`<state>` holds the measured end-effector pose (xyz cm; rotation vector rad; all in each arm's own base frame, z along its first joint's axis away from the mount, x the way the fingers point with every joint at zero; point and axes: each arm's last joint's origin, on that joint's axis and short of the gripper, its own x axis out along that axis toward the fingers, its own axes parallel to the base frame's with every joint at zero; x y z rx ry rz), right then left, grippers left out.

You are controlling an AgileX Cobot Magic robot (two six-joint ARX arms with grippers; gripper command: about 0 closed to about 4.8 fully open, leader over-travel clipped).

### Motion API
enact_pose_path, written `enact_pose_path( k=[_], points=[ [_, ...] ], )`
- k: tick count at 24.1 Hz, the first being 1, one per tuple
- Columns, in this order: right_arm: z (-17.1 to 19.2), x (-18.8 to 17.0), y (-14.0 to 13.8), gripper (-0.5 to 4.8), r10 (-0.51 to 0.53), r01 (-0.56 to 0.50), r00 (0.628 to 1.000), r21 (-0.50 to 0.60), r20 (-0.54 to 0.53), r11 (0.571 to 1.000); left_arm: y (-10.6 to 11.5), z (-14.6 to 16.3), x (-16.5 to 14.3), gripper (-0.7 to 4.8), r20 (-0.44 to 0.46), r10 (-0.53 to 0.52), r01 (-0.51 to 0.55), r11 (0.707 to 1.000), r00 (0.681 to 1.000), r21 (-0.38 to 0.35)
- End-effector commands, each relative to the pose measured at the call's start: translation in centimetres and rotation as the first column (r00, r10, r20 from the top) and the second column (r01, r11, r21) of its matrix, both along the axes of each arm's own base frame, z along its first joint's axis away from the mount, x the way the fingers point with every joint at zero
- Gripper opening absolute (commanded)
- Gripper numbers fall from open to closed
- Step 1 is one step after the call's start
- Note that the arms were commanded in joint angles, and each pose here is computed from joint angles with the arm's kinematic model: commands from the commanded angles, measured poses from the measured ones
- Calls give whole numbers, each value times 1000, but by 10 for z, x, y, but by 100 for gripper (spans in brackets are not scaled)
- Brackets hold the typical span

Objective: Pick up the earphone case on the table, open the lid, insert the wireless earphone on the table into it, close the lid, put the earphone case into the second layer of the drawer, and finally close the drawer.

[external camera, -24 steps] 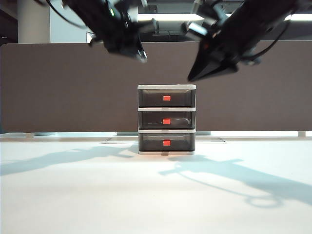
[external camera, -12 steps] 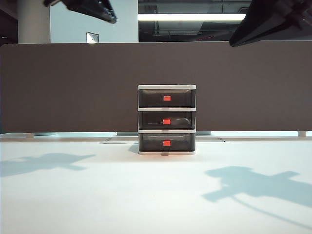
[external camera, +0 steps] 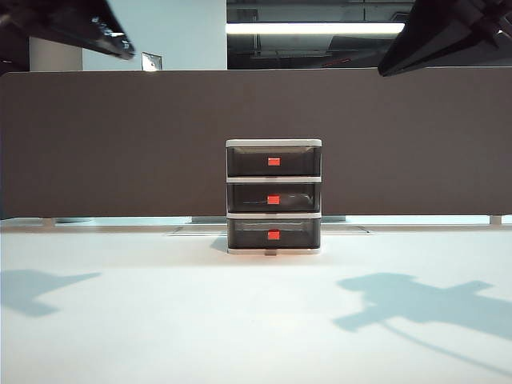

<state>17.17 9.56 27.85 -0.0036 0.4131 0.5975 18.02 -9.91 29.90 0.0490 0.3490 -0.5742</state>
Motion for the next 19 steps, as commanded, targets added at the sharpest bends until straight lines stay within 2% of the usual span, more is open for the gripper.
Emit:
enact_pose_path(
  k=[1, 5, 9, 13, 19],
  points=[
    [3, 0, 1, -1, 3, -4, 1000, 9, 20, 1000, 14, -12, -26, -6, 96, 2, 4, 998, 995, -59],
    [3, 0, 1, -1, 3, -4, 1000, 10, 21, 1000, 27, -22, -50, -6, 170, 9, 8, 995, 985, -98],
    [3, 0, 1, -1, 4, -4, 1000, 10, 21, 1000, 44, -37, -73, -6, 308, 66, -13, 985, 949, -171],
    [3, 0, 1, -1, 4, -4, 1000, 10, 21, 1000, 59, -48, -73, -6, 320, 170, -117, 977, 932, -177],
    [3, 0, 1, 0, 4, -4, 1000, 10, 21, 1000, 78, -56, -75, -6, 342, 325, -275, 943, 882, -188]
  ],
)
